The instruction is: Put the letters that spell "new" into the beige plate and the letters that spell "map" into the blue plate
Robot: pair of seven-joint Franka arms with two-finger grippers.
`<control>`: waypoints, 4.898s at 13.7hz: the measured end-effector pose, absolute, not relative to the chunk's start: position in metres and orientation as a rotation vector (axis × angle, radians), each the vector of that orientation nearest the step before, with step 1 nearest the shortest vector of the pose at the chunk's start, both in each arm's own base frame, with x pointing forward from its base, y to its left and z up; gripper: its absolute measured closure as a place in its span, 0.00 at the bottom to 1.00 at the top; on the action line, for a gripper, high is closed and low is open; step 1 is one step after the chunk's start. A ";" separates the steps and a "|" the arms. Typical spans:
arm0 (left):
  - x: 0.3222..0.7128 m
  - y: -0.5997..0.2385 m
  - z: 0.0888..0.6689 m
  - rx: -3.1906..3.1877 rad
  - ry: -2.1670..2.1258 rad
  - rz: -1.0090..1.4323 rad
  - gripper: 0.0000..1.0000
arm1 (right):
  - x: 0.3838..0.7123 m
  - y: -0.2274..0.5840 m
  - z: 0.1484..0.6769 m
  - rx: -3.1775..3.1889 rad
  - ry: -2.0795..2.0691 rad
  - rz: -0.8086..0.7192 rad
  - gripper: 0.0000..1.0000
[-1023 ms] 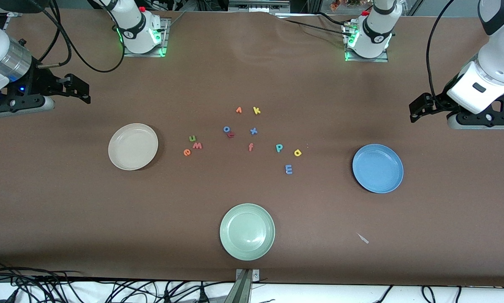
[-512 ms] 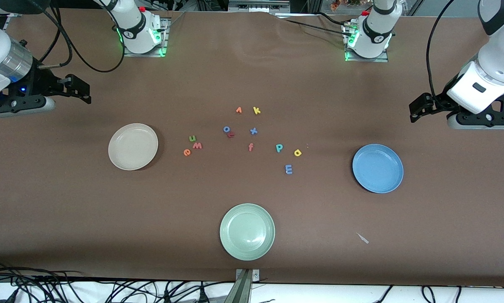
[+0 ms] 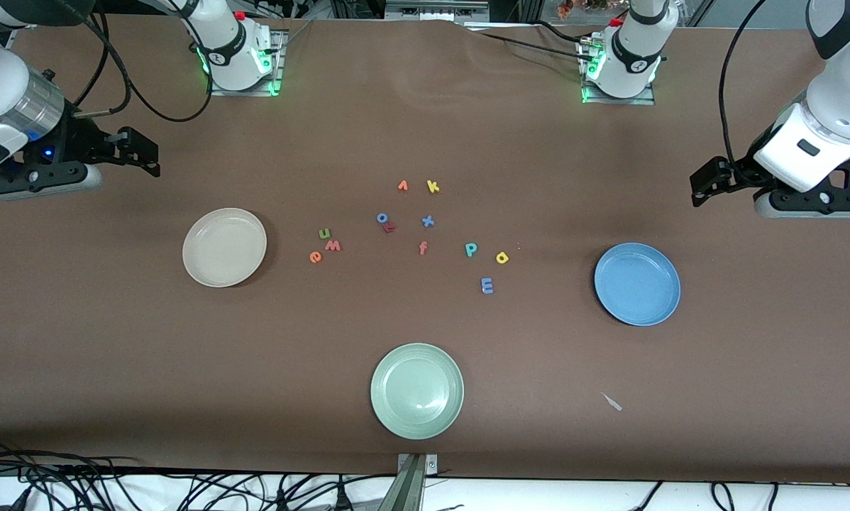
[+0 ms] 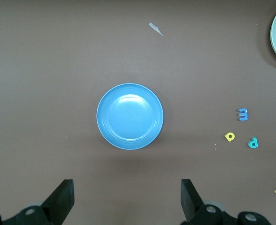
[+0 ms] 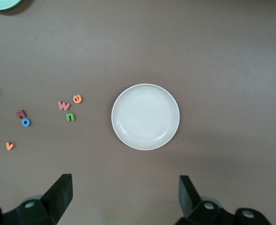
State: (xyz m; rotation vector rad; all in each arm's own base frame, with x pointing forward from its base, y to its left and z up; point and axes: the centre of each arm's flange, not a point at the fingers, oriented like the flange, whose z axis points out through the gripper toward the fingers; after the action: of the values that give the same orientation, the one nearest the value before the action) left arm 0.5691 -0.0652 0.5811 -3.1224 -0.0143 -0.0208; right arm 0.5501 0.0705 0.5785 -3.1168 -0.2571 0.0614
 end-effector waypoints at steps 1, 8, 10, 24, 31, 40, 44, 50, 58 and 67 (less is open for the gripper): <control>0.569 -0.065 0.581 -3.122 -0.014 -0.021 0.00 | 0.550 0.071 0.578 -3.117 -0.257 0.061 0.00; 0.568 -0.071 0.581 -3.123 0.002 -0.020 0.00 | 0.550 0.070 0.577 -3.117 -0.257 0.066 0.00; 0.567 -0.078 0.579 -3.121 0.021 0.000 0.00 | 0.550 0.070 0.577 -3.117 -0.257 0.066 0.00; 0.574 -0.286 0.409 -3.112 0.099 0.201 0.00 | 0.558 0.093 0.547 -3.113 -0.300 0.001 0.00; 0.598 -0.341 0.282 -3.199 -0.124 0.036 0.00 | 0.569 0.175 0.452 -3.102 -0.187 -0.060 0.00; 0.621 -0.357 0.197 -3.241 -0.136 -0.022 0.11 | 0.560 0.211 0.331 -3.061 -0.046 -0.145 0.00; 0.611 -0.368 0.184 -3.229 -0.094 0.004 0.15 | 0.556 0.245 0.276 -3.033 -0.047 -0.172 0.00; 0.604 -0.368 0.172 -3.214 -0.076 0.035 0.48 | 0.558 0.249 0.224 -3.013 -0.021 -0.199 0.00; 0.612 -0.353 0.182 -3.169 -0.078 0.096 0.72 | 0.556 0.245 0.201 -3.029 -0.022 -0.163 0.00; 0.669 -0.194 0.270 -3.072 0.264 0.246 0.72 | 0.549 0.246 0.171 -3.085 0.001 -0.122 0.07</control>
State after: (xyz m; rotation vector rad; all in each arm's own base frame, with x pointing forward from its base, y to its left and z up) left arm 0.6689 -0.1937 0.2702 -3.0720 0.2638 0.2458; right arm 0.5493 0.2463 0.1708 -3.0854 0.0009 -0.1224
